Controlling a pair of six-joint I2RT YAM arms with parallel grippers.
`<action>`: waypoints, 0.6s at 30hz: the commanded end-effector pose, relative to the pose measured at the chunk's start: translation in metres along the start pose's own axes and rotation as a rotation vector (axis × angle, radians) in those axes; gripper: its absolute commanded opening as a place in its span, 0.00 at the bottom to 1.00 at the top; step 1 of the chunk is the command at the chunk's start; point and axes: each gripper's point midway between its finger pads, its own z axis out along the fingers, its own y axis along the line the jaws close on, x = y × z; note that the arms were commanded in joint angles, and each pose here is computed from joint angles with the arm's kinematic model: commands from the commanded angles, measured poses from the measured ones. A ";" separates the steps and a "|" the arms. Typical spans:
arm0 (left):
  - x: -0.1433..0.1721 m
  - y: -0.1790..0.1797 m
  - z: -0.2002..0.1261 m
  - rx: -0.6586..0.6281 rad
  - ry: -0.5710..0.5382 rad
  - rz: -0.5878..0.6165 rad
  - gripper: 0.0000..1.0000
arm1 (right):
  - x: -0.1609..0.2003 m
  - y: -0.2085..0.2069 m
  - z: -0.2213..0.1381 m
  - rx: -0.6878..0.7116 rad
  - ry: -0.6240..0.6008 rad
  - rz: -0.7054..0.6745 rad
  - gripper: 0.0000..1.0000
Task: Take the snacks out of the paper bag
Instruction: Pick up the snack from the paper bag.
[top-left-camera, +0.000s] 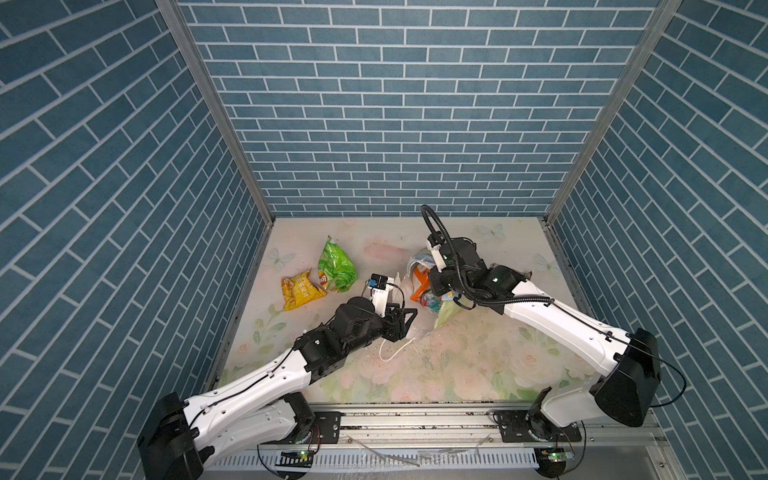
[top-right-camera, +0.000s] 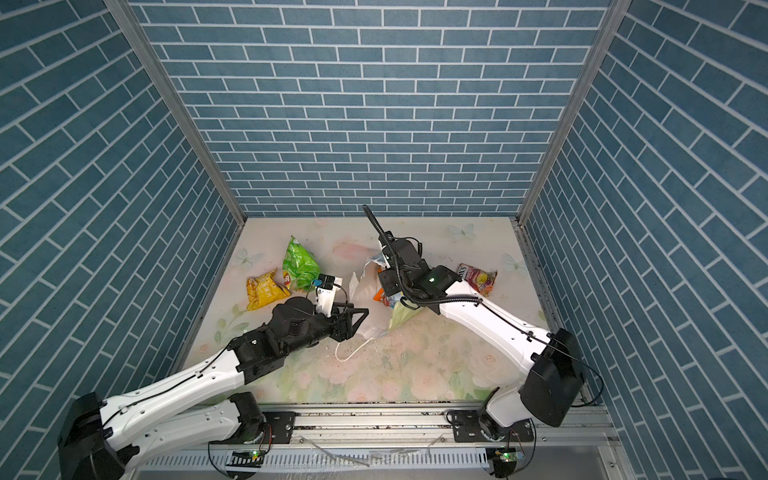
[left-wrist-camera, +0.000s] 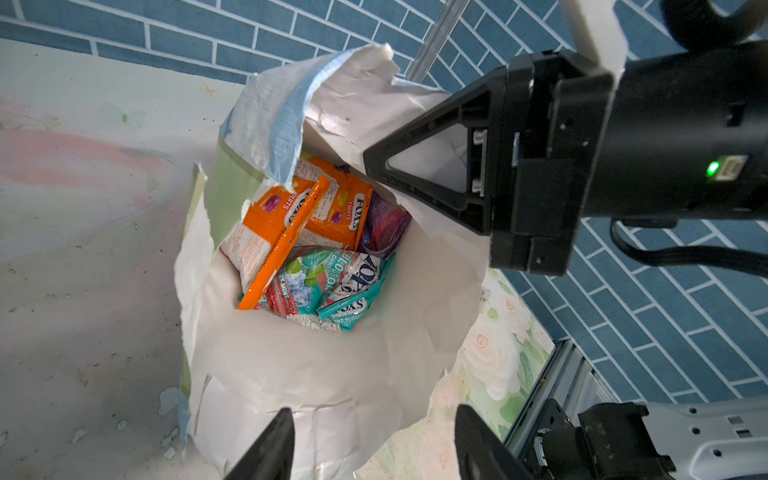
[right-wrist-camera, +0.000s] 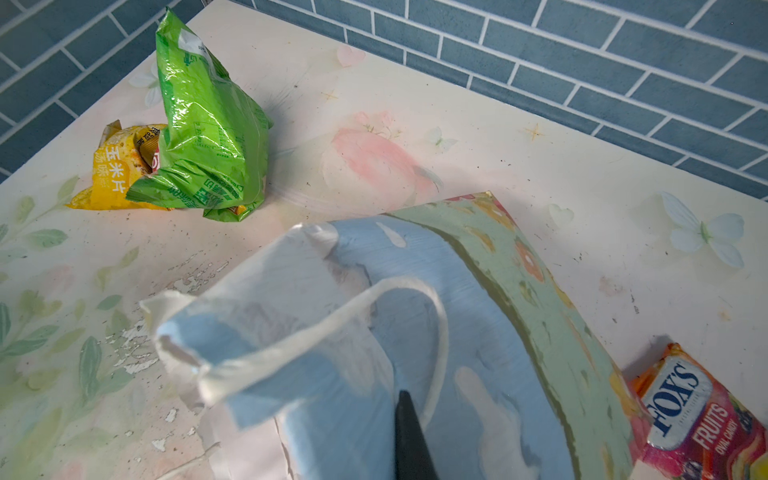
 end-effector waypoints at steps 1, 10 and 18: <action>-0.008 0.000 0.006 -0.016 -0.049 0.029 0.62 | -0.019 0.008 -0.020 -0.054 -0.062 0.072 0.00; -0.008 0.008 0.033 -0.068 -0.057 0.062 0.69 | -0.014 0.006 -0.022 -0.047 -0.041 0.065 0.00; -0.012 0.007 0.059 -0.078 -0.061 0.136 0.75 | -0.018 0.009 -0.027 -0.063 -0.032 0.075 0.00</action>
